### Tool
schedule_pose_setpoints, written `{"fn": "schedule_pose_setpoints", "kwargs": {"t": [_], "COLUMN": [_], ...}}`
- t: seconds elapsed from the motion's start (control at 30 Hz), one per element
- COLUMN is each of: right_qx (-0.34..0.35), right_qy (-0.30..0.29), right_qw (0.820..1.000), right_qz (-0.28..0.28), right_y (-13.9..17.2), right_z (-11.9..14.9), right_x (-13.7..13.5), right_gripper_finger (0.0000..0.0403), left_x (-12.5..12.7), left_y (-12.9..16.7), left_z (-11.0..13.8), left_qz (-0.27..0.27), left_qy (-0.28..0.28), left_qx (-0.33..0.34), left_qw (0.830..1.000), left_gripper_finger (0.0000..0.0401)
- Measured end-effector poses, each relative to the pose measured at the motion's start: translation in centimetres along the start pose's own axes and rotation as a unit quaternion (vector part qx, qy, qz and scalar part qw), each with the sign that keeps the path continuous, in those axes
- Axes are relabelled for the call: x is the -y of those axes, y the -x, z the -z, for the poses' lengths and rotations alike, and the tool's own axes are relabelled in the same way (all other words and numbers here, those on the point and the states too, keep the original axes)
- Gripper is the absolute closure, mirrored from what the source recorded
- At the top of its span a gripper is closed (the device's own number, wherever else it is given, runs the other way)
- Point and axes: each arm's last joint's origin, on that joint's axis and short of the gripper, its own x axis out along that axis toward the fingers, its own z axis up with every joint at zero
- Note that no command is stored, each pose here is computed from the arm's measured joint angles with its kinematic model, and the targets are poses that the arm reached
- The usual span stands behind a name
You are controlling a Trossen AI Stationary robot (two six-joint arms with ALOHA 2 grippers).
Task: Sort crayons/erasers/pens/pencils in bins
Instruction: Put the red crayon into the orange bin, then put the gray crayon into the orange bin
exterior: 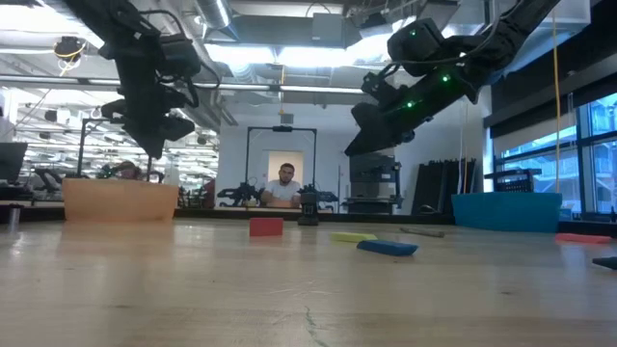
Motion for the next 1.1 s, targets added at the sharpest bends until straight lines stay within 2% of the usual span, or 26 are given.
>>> {"fn": "schedule_pose_setpoints", "kwargs": {"t": [0.27,0.4,0.5,0.63,0.77,0.87,1.03,1.1], "right_qx": [0.008,0.011,0.013,0.012,0.010,0.010,0.005,0.013], "right_qy": [0.021,0.047,0.058,0.062,0.048,0.046,0.040,0.030], "right_qw": [1.000,0.999,0.998,0.998,0.998,0.998,0.997,0.997], "right_qz": [0.011,0.013,0.021,0.029,0.032,0.034,0.069,0.068], "right_y": [-0.5,-0.7,-0.8,-1.0,-1.0,-1.0,-0.8,-0.2], "right_z": [-0.9,-1.7,-2.1,-2.2,-2.2,-2.2,-2.3,-2.7], "right_x": [1.5,2.0,2.5,3.1,3.3,3.3,3.5,3.5], "right_gripper_finger": [0.0318,0.0318,0.0318,0.0318,0.0318,0.0318,0.0318,0.0318], "left_x": [-0.1,0.4,1.2,3.0,5.7,8.2,12.4,13.7], "left_y": [-0.2,0.0,0.1,-0.2,-0.8,-0.7,0.4,1.0], "left_z": [-1.3,-2.3,-3.3,-4.4,-4.6,-4.3,-3.1,-2.5], "left_qz": [0.018,0.083,0.158,0.269,0.353,0.413,0.499,0.515], "left_qy": [0.011,0.003,-0.011,-0.057,-0.111,-0.149,-0.208,-0.225], "left_qx": [0.050,0.087,0.131,0.179,0.207,0.229,0.267,0.278], "left_qw": [0.999,0.993,0.979,0.945,0.906,0.869,0.798,0.779], "left_gripper_finger": [0.0299,0.0294,0.0296,0.0299,0.0299,0.0299,0.0299,0.0299]}}
